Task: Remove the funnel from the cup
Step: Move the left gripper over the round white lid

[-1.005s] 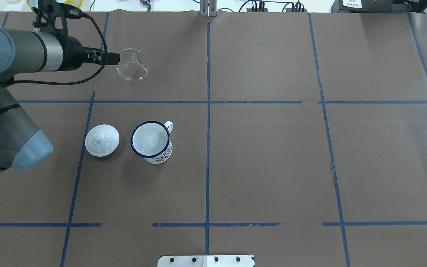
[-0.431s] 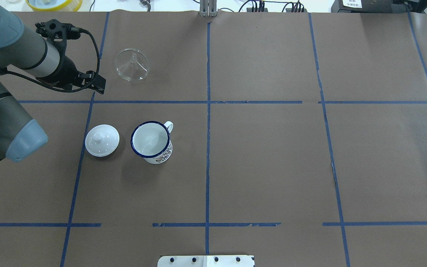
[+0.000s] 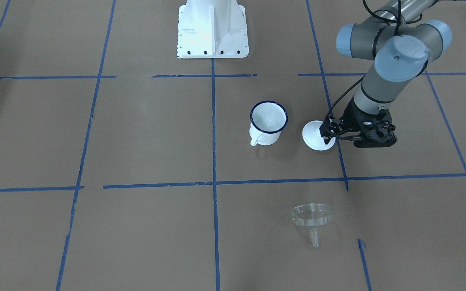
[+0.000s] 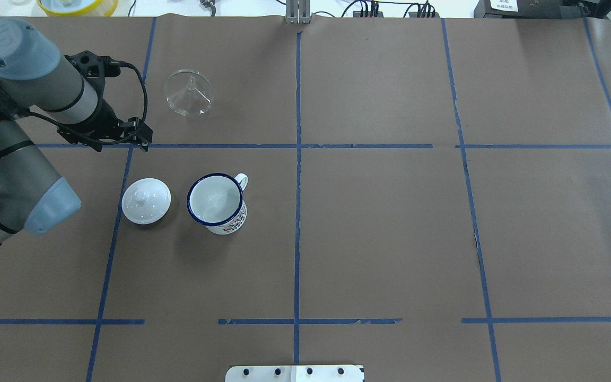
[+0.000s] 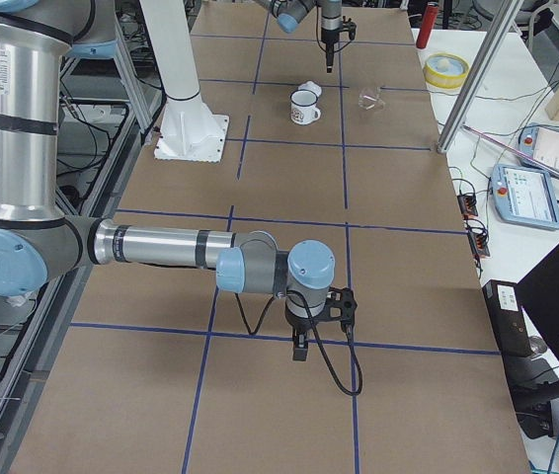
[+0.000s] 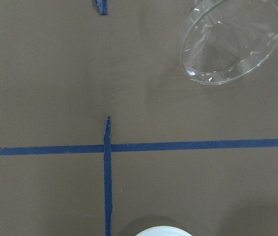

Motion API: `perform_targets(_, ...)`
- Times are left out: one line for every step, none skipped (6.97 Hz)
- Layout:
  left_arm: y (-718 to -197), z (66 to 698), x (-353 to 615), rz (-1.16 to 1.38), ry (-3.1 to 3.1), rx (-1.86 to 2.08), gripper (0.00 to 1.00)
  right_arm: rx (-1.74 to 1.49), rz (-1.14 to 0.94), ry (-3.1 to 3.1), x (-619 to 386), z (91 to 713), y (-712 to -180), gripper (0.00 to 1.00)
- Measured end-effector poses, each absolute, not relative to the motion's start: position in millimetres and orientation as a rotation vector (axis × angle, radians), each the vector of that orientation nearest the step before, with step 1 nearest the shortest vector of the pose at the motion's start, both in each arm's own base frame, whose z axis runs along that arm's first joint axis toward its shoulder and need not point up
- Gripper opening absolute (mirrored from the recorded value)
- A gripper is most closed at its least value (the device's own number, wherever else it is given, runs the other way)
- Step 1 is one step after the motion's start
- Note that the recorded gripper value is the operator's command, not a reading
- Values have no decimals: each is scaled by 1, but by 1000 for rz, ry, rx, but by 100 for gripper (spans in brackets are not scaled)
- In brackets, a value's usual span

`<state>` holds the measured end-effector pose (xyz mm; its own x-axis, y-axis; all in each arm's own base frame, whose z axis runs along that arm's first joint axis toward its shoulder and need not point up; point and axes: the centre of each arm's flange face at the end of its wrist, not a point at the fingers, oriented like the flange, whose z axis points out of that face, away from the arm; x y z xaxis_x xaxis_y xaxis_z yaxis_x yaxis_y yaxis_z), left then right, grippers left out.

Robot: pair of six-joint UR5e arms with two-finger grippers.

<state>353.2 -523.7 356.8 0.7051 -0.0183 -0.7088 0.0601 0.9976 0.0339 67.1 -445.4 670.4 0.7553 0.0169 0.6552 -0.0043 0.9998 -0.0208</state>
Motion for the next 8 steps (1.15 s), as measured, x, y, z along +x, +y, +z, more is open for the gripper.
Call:
perform_targets(-514, 360, 368, -50, 792, 33, 100, -19, 12, -715, 67, 670, -445, 100)
perform_targets(-505, 364, 379, -59, 804, 19, 100, -18, 12, -715, 67, 670, -445, 100)
perform_targets(-495, 371, 387, -68, 813, 8, 100, -18, 12, -715, 67, 670, -445, 100)
perform_targets(-487, 382, 391, -70, 824, 6, 100, -18, 12, -715, 67, 670, -445, 100)
perform_targets(-483, 390, 391, -73, 833, 8, 99, -18, 12, -715, 67, 670, -445, 100)
perform_targets(-480, 394, 394, -82, 837, 2, 88, -19, 12, -715, 67, 670, -445, 100)
perform_targets(-476, 395, 398, -90, 837, -4, 77, -19, 12, -715, 67, 671, -445, 100)
perform_targets(-473, 395, 402, -94, 835, -4, 68, -19, 12, -715, 67, 671, -445, 100)
